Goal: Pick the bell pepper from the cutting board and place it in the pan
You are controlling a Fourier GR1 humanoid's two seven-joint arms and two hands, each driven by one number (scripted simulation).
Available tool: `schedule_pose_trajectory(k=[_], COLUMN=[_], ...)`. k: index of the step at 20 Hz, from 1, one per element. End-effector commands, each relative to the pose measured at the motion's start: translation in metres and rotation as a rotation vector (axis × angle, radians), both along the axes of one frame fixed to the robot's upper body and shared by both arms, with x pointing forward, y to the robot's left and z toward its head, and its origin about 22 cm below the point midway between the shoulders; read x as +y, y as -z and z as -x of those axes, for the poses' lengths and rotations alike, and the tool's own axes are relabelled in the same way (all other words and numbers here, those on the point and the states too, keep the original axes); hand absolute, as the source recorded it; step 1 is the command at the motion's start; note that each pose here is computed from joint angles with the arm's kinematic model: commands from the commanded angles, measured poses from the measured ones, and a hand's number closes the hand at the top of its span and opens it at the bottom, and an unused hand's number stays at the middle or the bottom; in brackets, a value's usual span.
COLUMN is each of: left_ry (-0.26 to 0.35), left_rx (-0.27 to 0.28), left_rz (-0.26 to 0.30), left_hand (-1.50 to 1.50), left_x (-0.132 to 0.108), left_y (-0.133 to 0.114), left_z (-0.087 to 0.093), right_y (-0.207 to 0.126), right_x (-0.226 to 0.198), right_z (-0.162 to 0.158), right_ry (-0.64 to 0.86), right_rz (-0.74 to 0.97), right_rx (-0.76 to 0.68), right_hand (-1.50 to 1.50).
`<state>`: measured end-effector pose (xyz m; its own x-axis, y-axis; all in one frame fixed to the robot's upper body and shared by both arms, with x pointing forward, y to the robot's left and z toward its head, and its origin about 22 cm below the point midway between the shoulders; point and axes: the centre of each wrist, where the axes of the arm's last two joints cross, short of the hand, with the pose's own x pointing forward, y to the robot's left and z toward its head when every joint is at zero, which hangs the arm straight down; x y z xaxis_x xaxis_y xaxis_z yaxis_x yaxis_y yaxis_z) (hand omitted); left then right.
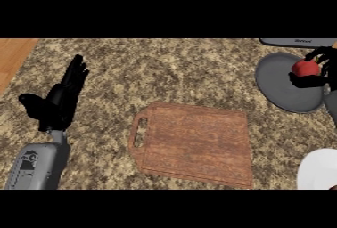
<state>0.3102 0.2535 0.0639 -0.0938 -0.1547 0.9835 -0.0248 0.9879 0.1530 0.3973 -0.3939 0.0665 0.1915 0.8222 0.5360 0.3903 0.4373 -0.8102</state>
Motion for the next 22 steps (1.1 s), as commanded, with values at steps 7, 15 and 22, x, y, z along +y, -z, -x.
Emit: schedule_pose_trajectory(k=[7,15,22], left_ry=[0.014,-0.024,-0.067], left_rx=[-0.017,-0.004,0.032], left_rz=[0.011,0.002,0.012], left_hand=[0.0,0.0,0.0], left_x=[-0.014,0.008,0.007], left_y=[0.005,-0.004,0.02], left_z=[0.006,-0.001,0.012], right_y=[0.037,0.051,0.043], right_x=[-0.007,-0.01,-0.068], right_z=[0.015,0.024,0.058], right_ry=[-0.149,-0.152,-0.277], right_rz=[-0.298,-0.416,-0.661], right_rx=[0.191,-0.109,-0.177], right_hand=[-1.5,-1.5,-1.5])
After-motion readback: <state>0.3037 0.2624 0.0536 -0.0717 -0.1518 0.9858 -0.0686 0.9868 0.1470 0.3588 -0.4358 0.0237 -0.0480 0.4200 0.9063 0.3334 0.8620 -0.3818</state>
